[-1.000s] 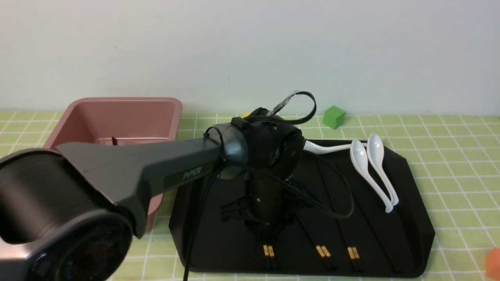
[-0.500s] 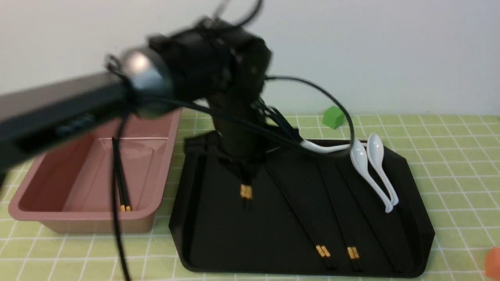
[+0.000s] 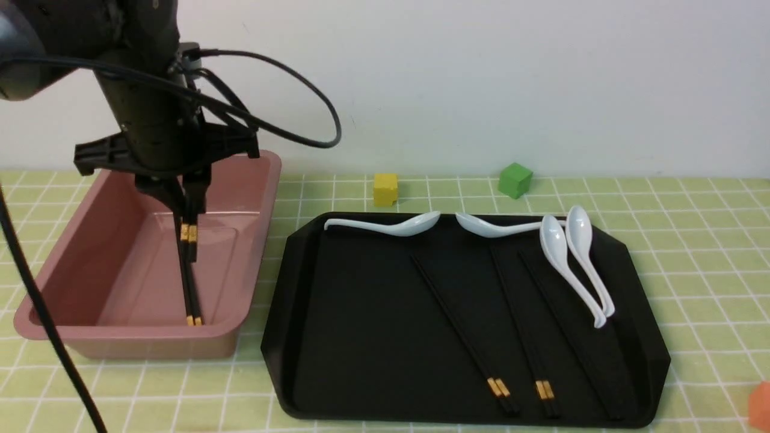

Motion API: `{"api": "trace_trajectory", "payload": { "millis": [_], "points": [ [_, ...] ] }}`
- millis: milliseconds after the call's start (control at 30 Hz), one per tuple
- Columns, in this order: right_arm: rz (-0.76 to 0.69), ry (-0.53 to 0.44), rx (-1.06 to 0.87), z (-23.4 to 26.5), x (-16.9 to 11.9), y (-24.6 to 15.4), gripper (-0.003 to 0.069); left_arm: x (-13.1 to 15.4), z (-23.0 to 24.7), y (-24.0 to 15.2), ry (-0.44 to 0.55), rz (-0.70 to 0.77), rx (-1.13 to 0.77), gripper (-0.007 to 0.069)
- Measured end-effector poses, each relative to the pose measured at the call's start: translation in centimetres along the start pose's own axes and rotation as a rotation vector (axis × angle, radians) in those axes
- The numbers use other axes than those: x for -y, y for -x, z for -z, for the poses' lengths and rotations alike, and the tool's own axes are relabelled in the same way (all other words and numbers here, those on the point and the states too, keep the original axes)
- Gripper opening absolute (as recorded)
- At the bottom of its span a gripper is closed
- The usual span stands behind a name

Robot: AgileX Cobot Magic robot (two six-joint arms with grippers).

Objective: On green tablecloth take chopsticks from black tray and put them in box.
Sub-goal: 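Place the chopsticks into the pink bin with the left gripper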

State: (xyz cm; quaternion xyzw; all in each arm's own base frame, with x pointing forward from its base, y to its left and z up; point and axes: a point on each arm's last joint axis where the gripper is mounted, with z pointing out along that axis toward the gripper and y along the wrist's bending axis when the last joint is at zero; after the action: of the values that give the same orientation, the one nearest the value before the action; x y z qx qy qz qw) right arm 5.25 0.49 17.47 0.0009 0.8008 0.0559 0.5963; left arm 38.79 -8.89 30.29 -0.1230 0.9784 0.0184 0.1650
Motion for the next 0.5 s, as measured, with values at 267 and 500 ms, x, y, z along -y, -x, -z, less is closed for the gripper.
{"api": "trace_trajectory", "payload": {
  "millis": [267,500],
  "points": [
    [0.0,0.0,0.0,0.0,0.0,0.0,0.024,0.9,-6.7,0.1,0.096,-0.047,-0.102,0.0143],
    [0.0,0.0,0.0,0.0,0.0,0.0,0.024,1.0,-7.5,0.0,0.102,-0.077,-0.12,0.0234]
  ]
}}
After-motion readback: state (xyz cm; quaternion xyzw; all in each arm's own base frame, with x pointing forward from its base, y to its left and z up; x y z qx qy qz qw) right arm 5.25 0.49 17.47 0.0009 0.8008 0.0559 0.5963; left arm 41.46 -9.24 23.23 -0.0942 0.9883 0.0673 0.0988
